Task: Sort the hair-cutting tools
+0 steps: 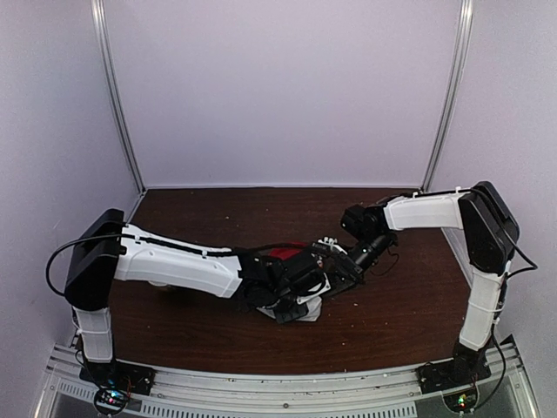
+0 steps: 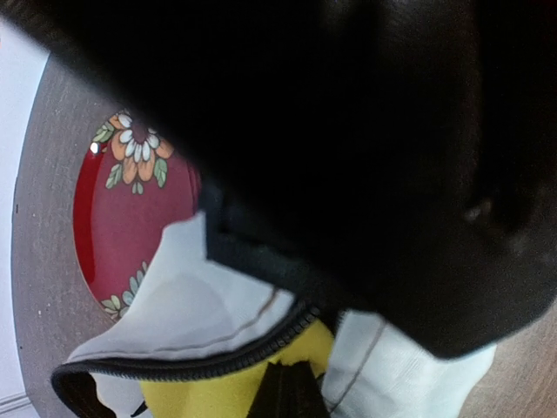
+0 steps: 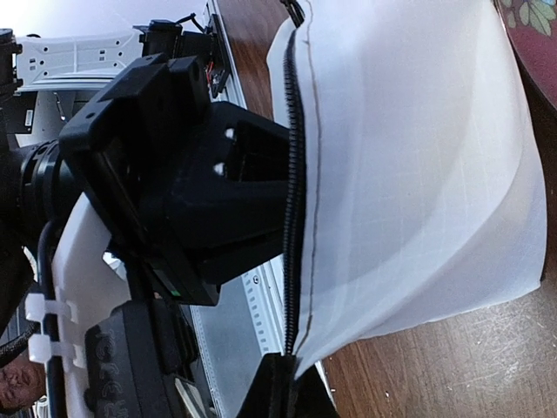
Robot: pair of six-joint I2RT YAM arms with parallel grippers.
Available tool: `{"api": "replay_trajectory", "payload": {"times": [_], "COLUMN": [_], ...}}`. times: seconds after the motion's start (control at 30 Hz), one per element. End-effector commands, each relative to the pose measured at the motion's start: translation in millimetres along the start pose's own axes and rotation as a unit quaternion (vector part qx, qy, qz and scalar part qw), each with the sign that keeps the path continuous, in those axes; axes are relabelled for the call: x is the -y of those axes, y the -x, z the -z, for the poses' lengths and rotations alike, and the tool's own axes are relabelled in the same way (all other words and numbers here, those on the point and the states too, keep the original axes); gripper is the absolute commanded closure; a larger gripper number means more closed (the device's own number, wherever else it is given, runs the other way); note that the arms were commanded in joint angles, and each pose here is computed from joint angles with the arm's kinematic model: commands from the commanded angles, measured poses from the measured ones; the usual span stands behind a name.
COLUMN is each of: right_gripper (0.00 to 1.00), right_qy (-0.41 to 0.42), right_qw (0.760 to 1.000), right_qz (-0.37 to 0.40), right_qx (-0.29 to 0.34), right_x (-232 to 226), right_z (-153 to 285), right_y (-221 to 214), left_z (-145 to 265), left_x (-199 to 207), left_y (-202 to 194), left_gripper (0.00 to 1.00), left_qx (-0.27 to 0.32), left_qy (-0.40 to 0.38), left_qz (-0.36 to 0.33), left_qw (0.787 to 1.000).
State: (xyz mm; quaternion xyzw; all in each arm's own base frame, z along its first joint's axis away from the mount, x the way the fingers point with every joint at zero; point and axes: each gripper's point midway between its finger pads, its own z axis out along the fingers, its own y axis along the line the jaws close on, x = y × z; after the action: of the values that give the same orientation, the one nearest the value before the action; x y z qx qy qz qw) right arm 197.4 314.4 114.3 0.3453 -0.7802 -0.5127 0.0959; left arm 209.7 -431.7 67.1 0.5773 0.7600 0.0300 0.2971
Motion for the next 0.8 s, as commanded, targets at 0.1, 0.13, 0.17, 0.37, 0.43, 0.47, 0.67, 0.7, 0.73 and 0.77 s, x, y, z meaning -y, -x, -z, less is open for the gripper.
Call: {"api": "replay_trajectory", "payload": {"times": [0.1,0.13,0.17,0.37,0.43,0.47,0.67,0.7,0.73,0.77], "right_gripper": [0.97,0.95,0.93,0.80,0.70,0.66,0.61,0.61,0.62,0.62], "right_qy": [-0.007,-0.016,-0.033,-0.107,-0.129,-0.144,-0.237,-0.253,-0.269,-0.283], "right_qw": [0.999,0.999,0.998,0.989,0.985,0.982,0.954,0.946,0.937,0.928], "right_qz": [0.047,0.051,0.058,0.100,0.111,0.116,0.180,0.198,0.218,0.241], "right_qx": [0.006,0.008,0.010,0.022,0.025,0.026,0.032,0.037,0.036,0.032], "right_x": [-25,-24,-22,-16,-15,-13,-15,-19,-23,-27], "right_z": [16,19,22,41,47,51,76,81,82,84], "right_y": [-5,-5,-6,-9,-9,-8,-5,-1,1,4], "left_z": [47,64,81,138,129,121,80,76,73,71], "left_x": [-7,-10,-15,-53,-55,-55,-47,-50,-52,-55], "left_y": [19,27,35,44,28,18,-33,-39,-43,-47], "left_gripper": [0.73,0.70,0.67,0.47,0.45,0.44,0.42,0.42,0.41,0.41], "left_qx": [0.092,0.116,0.139,0.196,0.173,0.158,0.077,0.070,0.067,0.065], "left_qy": [-0.049,-0.058,-0.063,-0.027,-0.023,-0.027,-0.089,-0.092,-0.096,-0.099], "left_qz": [0.075,0.081,0.087,0.135,0.153,0.167,0.266,0.285,0.303,0.318], "left_qw": [0.992,0.988,0.984,0.971,0.973,0.973,0.957,0.951,0.946,0.941]}}
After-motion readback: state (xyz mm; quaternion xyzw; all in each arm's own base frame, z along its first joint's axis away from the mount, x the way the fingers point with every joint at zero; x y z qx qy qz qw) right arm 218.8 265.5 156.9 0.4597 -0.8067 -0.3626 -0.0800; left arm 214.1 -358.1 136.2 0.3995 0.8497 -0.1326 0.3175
